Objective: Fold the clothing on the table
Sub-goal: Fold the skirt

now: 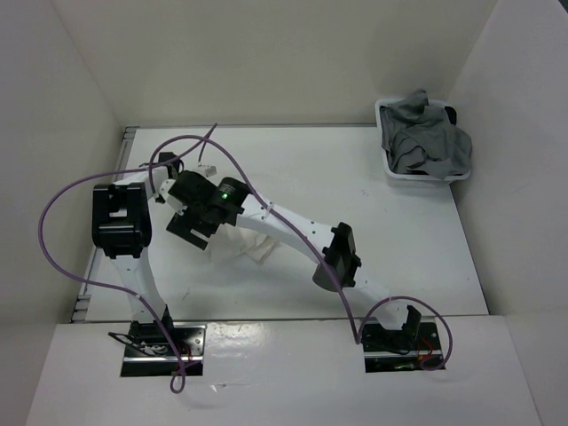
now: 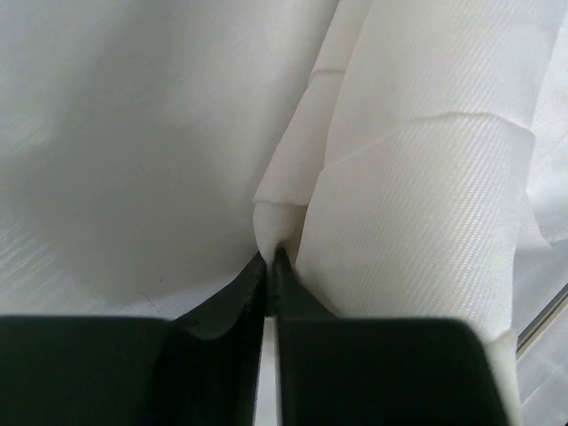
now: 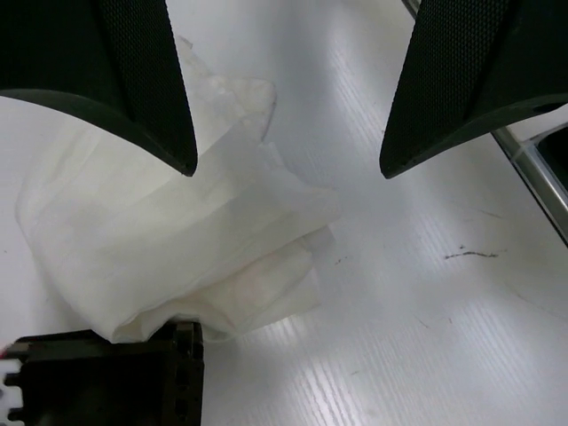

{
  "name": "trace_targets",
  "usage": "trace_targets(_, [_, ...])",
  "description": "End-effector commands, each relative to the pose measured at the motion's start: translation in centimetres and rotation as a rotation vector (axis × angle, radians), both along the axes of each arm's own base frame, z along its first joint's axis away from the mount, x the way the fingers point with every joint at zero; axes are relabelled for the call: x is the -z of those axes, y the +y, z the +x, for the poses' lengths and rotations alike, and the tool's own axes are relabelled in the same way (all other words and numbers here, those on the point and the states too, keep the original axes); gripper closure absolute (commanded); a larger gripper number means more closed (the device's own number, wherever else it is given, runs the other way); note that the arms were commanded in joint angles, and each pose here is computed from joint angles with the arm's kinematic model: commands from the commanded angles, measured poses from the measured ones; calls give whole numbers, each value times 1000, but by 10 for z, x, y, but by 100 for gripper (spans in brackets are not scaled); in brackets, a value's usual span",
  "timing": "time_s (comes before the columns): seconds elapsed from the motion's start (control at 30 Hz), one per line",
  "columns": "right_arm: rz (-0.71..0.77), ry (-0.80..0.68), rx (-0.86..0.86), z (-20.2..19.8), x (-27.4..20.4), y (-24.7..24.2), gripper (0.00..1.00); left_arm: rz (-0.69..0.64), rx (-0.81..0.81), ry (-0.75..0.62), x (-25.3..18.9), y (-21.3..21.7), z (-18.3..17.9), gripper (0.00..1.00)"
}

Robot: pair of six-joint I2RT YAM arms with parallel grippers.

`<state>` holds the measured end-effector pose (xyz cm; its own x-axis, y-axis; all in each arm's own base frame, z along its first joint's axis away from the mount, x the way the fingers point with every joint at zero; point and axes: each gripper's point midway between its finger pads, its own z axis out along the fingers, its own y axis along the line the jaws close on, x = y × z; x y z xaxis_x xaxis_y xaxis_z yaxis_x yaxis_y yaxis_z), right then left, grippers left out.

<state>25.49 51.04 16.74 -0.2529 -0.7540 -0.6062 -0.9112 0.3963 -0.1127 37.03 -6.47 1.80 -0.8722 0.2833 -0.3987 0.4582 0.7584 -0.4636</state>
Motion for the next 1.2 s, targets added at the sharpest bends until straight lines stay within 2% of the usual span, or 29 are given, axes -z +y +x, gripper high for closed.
trace_targets(0.0, [127, -99, -4, -10, -84, -13, 12, 9, -9, 13, 1, 11, -5, 76])
trace_targets(0.07, [168, -150, 26, -9, -116, -28, 11, 11, -31, -7, -6, 19, -2, 54])
trace_targets(0.1, [137, -161, 26, -8, -111, -35, 11, 23, -52, -31, -14, 25, 3, 44])
trace_targets(0.13, [151, -189, 46, -4, -118, -39, 10, 22, -91, -25, -18, 37, 3, 29])
trace_targets(0.2, [136, -252, 96, 7, -124, -61, 8, 28, -130, -63, -32, 53, 10, 21])
trace_targets(0.23, [129, -272, 124, 18, -125, -74, 8, 27, -176, -57, -35, 67, 11, 7])
trace_targets(0.3, [81, -303, 164, 24, -116, -101, 6, 33, -223, -100, -54, 84, 19, 1])
trace_targets(0.43, [91, -330, 263, 55, -113, -146, 4, 60, -321, -157, -85, 122, 22, 1])
trace_targets(0.47, [67, -317, 321, 74, -102, -172, 4, 65, -333, -173, -91, 127, 21, 1])
trace_targets(0.53, [134, -294, 347, 85, -115, -198, 4, 73, -332, -237, -119, 128, 19, 1])
trace_targets(0.57, [132, -284, 410, 104, -106, -227, 4, 45, -300, -285, -143, 117, 15, 1])
trace_targets(0.6, [174, -282, 418, 104, -118, -241, 4, 26, -273, -310, -155, 107, 12, 1])
trace_targets(0.73, [198, -222, 497, 106, -100, -299, 4, -96, -88, -398, -211, 39, -10, 1])
trace_targets(0.77, [203, -234, 534, 111, -101, -315, 4, -141, -12, -395, -219, 13, -20, 1])
trace_targets(0.83, [219, -227, 539, 98, -98, -329, 4, -205, 59, -383, -229, -12, -34, 1])
trace_targets(0.93, [235, -233, 565, 86, -97, -349, 3, -265, 159, -368, -235, -43, -49, 1])
trace_targets(1.07, [278, -219, 576, 78, -94, -366, 2, -298, 207, -242, -198, -62, -60, 1])
trace_targets(1.17, [313, -208, 578, 77, -96, -375, 2, -282, 192, -172, -169, -59, -58, 1])
